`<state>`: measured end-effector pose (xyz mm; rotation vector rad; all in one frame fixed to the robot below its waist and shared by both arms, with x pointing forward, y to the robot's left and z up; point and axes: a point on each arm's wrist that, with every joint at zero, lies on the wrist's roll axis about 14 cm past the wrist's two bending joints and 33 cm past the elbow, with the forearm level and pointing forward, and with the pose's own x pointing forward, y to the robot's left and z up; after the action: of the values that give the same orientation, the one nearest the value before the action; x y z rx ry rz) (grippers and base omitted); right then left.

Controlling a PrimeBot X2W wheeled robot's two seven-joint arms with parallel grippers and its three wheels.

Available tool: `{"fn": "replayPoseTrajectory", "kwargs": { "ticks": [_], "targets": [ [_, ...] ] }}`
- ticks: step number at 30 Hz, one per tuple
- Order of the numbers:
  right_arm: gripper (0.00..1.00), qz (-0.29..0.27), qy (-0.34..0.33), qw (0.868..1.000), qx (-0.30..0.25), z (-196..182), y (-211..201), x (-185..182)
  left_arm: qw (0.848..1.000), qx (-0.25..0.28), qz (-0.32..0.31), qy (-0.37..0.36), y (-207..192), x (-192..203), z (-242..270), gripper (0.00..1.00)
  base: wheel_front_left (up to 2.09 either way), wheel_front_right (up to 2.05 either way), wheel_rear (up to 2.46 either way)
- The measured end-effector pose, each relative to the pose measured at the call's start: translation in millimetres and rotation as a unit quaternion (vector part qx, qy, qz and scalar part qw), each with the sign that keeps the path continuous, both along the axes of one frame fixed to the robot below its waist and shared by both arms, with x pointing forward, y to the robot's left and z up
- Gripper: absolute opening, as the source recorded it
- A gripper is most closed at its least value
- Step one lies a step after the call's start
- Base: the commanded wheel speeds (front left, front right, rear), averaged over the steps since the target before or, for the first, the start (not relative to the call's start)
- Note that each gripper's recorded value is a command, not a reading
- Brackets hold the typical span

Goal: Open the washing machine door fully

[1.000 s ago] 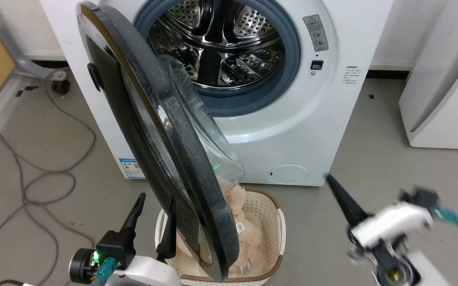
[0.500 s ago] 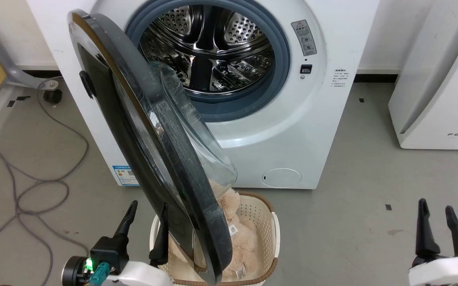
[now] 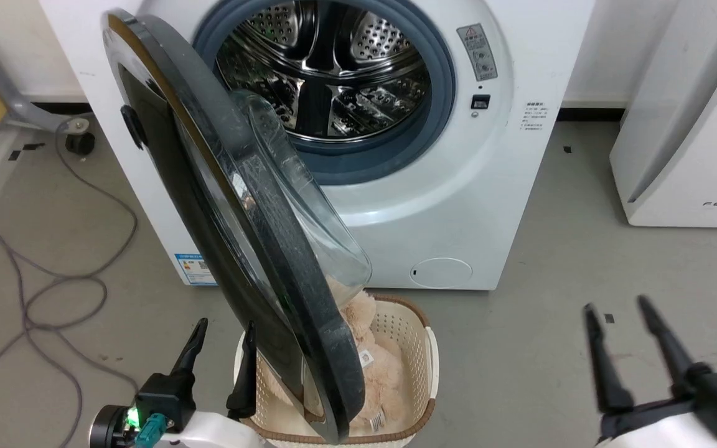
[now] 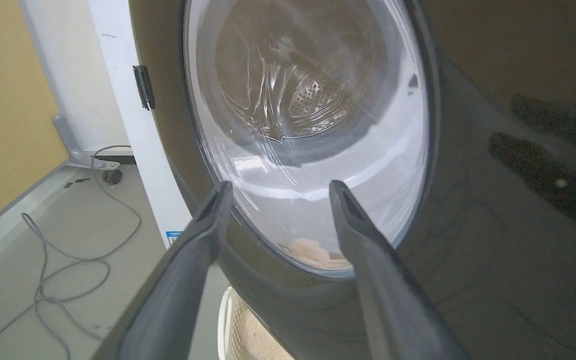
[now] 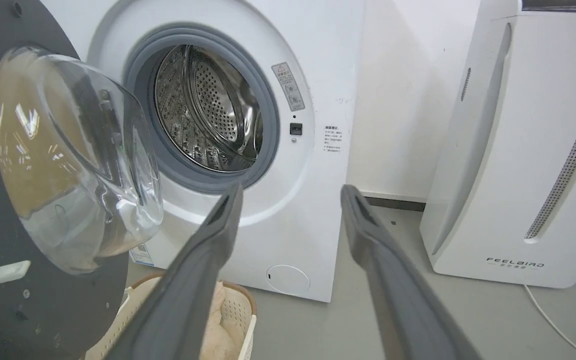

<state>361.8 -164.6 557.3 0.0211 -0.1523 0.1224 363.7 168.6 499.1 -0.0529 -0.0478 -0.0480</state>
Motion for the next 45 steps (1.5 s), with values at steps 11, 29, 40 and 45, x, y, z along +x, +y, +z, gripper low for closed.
{"fn": "replayPoseTrajectory", "kwargs": {
  "ticks": [11, 29, 40, 45],
  "targets": [
    [1.0, -0.005, 0.091, 0.996, 0.011, -54, -4, -7, 1.0, 0.009, 0.005, 0.005, 6, 0, -3, 0.14, 0.0, 0.0, 0.0],
    [1.0, -0.009, 0.102, 0.994, 0.022, -63, -6, -9, 0.995, 0.027, 0.021, -0.091, 10, 9, 58, 0.0, 0.0, 0.0, 0.0],
    [1.0, -0.01, 0.099, 0.995, 0.027, -62, -7, -9, 0.969, 0.042, 0.041, -0.239, 17, -3, 153, 0.0, 0.0, 0.0, 0.0],
    [1.0, -0.009, 0.101, 0.995, 0.027, -63, -6, -9, 0.939, 0.04, 0.033, -0.339, 8, -19, 215, 0.0, 0.0, 0.0, 0.0]
  ]
}}
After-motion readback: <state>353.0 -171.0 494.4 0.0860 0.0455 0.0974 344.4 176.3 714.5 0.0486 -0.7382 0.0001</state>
